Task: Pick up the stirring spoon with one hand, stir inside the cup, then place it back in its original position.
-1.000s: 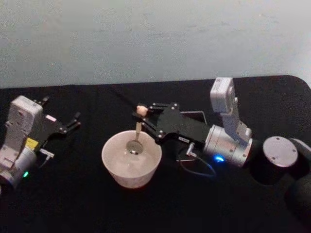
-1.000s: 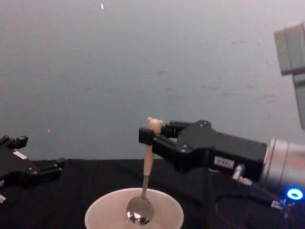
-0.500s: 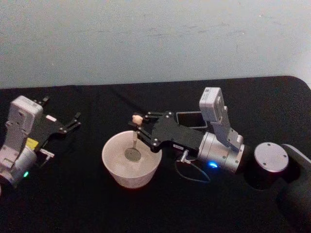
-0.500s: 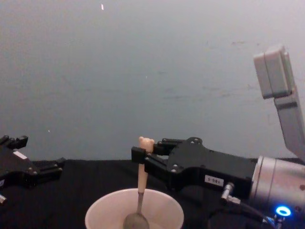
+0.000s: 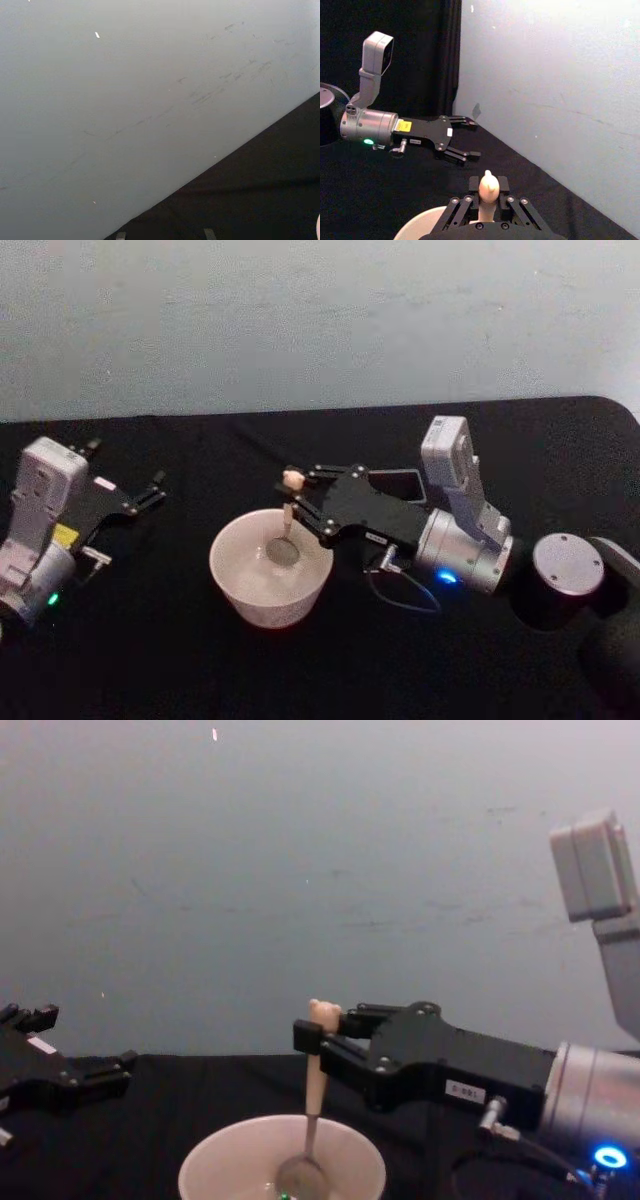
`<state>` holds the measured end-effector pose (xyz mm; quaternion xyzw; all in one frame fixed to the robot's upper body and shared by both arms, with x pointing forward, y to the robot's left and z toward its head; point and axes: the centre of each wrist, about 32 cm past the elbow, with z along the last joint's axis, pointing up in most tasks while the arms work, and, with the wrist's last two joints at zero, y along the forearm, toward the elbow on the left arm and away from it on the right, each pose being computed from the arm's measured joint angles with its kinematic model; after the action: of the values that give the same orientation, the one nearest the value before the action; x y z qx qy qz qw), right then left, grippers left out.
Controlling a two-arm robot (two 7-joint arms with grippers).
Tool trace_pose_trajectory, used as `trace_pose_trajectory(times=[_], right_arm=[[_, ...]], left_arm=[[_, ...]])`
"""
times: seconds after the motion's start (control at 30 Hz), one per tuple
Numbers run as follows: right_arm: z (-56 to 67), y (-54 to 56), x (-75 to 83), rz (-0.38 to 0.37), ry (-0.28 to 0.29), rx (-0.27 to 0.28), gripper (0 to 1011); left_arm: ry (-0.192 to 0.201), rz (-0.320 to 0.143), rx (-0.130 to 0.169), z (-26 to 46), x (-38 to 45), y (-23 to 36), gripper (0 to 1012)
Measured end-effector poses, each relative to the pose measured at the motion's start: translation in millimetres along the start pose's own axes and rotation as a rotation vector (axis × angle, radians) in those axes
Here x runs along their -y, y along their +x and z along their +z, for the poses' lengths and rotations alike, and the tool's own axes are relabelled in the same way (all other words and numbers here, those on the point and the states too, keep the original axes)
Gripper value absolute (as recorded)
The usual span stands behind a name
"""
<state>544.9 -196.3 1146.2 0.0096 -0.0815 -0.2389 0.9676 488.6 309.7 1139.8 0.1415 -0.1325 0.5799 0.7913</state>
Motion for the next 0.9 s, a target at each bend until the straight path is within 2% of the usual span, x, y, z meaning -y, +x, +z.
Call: trace_pose_trajectory(times=[0.4,0.63,0.9], right_arm=[[5.8,-2.5,21.5,-0.02,-0.006,-0.003,212],[8.2,-14.1,29.3,0.01,-0.005,-0.031,212],[6.8,-26.7,23.9,0.062,-0.006,-0.053,212]], left_arm=[[0.0,0.0,0.0,0.0,0.0,0.0,1001],[0.0,0.0,0.0,0.0,0.0,0.0,1001],[0.0,0.0,0.0,0.0,0.0,0.0,1001]])
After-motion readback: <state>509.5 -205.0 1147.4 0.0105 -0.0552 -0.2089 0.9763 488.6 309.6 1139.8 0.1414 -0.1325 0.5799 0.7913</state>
